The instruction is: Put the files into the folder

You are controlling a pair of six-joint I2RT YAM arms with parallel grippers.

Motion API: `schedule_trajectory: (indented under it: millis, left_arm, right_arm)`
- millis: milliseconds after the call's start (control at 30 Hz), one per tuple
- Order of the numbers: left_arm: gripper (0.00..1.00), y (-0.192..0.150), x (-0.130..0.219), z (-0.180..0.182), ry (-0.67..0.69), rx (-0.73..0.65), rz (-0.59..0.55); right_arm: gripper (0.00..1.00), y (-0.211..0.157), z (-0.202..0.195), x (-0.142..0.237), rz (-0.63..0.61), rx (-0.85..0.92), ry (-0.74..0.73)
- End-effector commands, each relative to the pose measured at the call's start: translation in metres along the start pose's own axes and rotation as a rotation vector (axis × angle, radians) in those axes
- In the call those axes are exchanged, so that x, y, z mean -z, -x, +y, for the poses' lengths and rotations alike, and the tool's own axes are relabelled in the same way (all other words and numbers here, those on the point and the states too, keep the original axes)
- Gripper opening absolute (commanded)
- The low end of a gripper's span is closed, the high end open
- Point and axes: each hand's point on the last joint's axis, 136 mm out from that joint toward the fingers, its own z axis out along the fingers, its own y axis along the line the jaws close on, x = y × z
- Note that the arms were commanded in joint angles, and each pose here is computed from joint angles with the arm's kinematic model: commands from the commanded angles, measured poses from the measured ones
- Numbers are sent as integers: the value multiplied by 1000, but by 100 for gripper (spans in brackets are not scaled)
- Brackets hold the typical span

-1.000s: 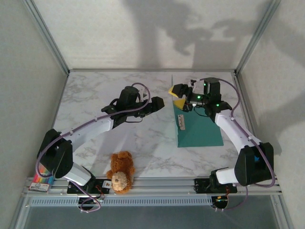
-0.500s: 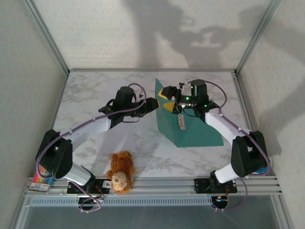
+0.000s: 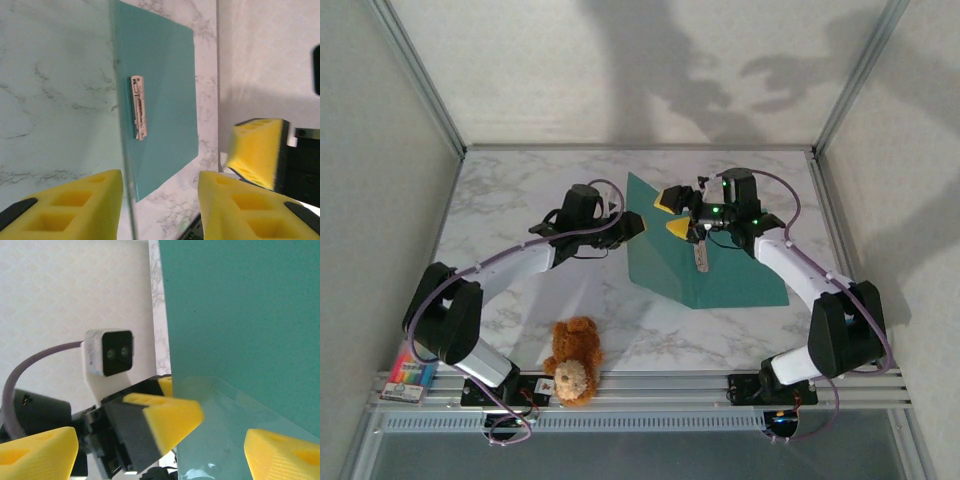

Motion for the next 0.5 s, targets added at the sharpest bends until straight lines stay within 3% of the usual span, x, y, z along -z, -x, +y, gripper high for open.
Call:
schedule_trajectory:
  millis: [0,300,467]
  left_arm:
    - [41,-5,-4,10,-7,-4,21]
    - [34,-6,-7,30,11,29,16]
    - [25,-2,-16,40,32,52,30]
  right_arm:
    - [86,-2,18,16,-17,89,-2]
    - [86,-23,19,34,-11,146,-20]
    - [84,-33,3,39,-26,131,-44]
